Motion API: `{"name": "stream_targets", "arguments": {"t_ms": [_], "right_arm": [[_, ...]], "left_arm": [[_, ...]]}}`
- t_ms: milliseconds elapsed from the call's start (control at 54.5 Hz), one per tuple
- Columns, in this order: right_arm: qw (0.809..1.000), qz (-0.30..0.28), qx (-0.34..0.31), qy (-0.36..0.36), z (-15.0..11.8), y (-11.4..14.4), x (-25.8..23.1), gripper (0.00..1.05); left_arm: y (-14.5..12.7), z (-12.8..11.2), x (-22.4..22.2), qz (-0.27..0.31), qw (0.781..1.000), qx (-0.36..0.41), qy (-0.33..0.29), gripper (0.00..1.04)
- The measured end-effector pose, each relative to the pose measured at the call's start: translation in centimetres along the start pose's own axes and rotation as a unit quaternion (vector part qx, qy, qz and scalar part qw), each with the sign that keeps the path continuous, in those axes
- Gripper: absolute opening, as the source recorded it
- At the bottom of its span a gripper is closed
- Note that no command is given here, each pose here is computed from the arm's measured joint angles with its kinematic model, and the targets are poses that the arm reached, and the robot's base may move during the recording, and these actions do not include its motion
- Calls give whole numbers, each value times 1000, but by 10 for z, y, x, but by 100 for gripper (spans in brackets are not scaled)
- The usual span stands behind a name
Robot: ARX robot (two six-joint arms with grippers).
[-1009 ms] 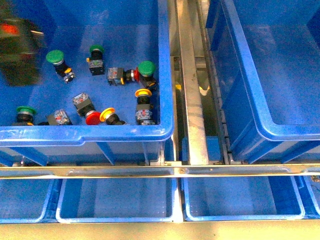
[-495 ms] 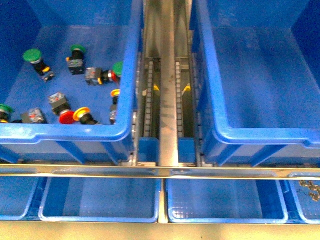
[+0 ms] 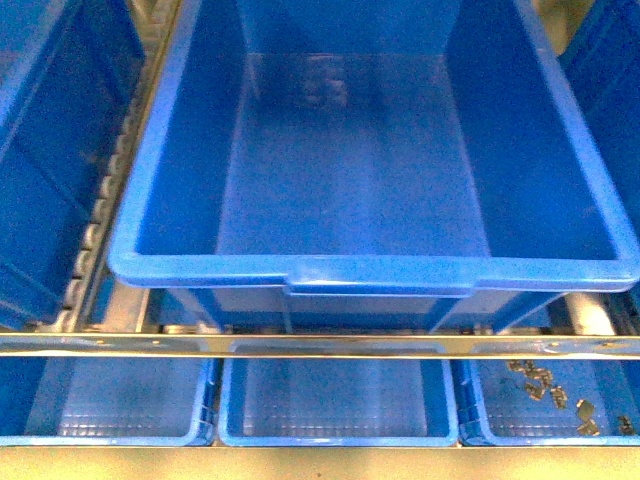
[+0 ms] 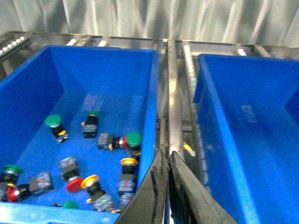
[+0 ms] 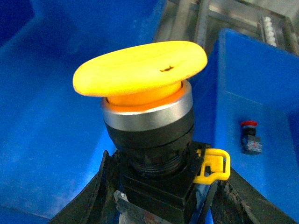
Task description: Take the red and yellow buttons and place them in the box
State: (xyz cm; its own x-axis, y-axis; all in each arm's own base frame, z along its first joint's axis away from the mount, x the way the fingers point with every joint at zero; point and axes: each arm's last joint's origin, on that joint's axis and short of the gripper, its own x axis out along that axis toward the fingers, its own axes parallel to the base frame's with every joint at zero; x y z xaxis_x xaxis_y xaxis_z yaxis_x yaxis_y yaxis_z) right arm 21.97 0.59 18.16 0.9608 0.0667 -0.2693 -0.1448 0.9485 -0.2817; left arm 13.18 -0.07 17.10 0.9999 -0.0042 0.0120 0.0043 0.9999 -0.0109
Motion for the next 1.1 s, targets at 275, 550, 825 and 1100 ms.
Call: {"name": "stream_targets", "arguments": {"t_ms": [275, 550, 825, 1100], "right_arm": [[1000, -9, 0, -7, 9, 5, 24, 42], [1000, -13, 6, -1, 10, 9, 30, 42], [1000, -2, 2, 0, 13, 17, 34, 42], [1000, 1, 5, 5, 12, 21, 36, 42]], "left_arm": [[0, 2, -9, 0, 1000, 0, -4, 3], [0, 3, -15, -2, 1000, 0, -4, 3], [0, 3, -21, 0, 1000, 0, -5, 3], [0, -1, -34, 0, 1000, 1, 4, 3]]}}
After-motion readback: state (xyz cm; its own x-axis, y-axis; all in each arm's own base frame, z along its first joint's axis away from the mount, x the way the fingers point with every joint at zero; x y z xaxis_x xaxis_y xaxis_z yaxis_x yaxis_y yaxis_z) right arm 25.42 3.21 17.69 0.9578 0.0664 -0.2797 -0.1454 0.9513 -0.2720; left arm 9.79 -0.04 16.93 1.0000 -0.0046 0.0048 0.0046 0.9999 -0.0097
